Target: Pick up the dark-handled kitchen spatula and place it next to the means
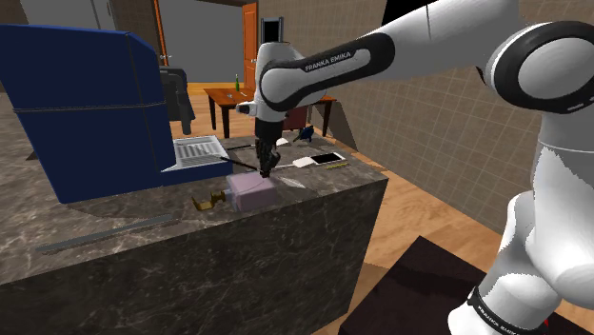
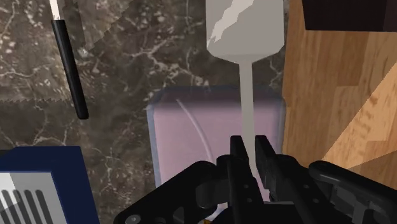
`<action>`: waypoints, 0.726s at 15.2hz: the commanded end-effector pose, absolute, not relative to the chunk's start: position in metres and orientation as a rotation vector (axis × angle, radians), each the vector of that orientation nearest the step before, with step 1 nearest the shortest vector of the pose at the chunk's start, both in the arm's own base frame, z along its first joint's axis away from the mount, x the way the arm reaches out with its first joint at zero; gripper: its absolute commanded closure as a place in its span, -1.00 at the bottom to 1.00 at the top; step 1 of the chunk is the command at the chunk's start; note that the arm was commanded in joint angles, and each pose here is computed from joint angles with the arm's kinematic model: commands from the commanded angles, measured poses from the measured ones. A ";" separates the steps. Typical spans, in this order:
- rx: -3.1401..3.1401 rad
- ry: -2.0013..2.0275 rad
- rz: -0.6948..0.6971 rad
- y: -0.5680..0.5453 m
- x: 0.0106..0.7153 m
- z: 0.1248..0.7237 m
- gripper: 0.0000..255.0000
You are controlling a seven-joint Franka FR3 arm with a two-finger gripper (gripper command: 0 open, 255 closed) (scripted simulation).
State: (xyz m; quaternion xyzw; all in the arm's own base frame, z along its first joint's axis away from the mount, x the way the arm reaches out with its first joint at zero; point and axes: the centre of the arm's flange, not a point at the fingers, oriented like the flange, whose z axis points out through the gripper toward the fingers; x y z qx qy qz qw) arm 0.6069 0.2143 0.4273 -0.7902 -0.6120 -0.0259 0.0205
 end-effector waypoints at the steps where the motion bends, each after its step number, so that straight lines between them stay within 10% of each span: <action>1: -2.452 -1.896 -0.081 0.240 0.612 0.429 1.00; 11: -2.452 -1.896 -0.081 0.371 0.633 0.429 1.00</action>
